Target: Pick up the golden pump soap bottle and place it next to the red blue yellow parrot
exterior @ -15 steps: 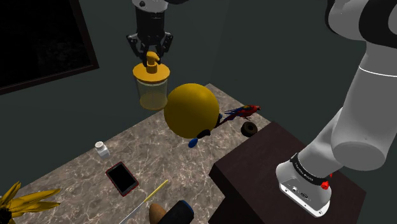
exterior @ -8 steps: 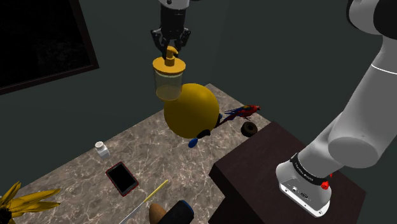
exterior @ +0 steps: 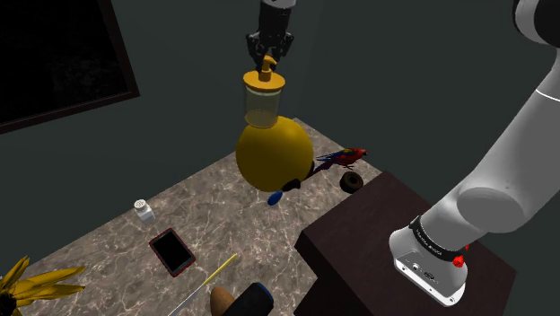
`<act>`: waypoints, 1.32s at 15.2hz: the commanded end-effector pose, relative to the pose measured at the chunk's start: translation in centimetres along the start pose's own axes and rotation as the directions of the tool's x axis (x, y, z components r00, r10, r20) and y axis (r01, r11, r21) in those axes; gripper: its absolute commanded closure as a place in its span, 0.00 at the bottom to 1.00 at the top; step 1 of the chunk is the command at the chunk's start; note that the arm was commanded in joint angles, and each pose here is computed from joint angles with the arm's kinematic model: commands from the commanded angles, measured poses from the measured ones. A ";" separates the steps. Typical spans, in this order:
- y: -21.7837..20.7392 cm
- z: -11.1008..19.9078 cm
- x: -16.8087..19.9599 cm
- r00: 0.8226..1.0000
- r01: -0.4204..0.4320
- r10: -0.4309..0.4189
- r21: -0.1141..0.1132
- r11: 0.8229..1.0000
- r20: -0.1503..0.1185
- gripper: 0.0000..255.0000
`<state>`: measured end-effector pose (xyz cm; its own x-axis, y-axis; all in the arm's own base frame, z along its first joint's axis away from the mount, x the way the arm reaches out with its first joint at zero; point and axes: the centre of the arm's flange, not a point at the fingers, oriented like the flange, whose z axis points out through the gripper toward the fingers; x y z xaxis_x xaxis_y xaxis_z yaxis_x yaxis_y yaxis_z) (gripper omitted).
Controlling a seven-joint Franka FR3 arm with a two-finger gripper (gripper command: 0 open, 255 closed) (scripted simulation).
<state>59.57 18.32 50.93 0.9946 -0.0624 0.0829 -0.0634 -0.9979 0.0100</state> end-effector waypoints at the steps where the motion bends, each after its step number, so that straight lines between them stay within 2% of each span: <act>1: 2.7 0.1 0.7 1.000 0.001 -0.001 -0.001 1.000 0.002 1.00; 19: 25.8 0.8 7.5 1.000 0.001 -0.001 -0.001 1.000 0.002 1.00; 20: 25.8 1.4 7.5 1.000 0.001 -0.001 -0.001 1.000 0.002 1.00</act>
<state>65.45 -7.32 50.69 0.9948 -0.0638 0.0796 -0.0649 -0.9978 0.0109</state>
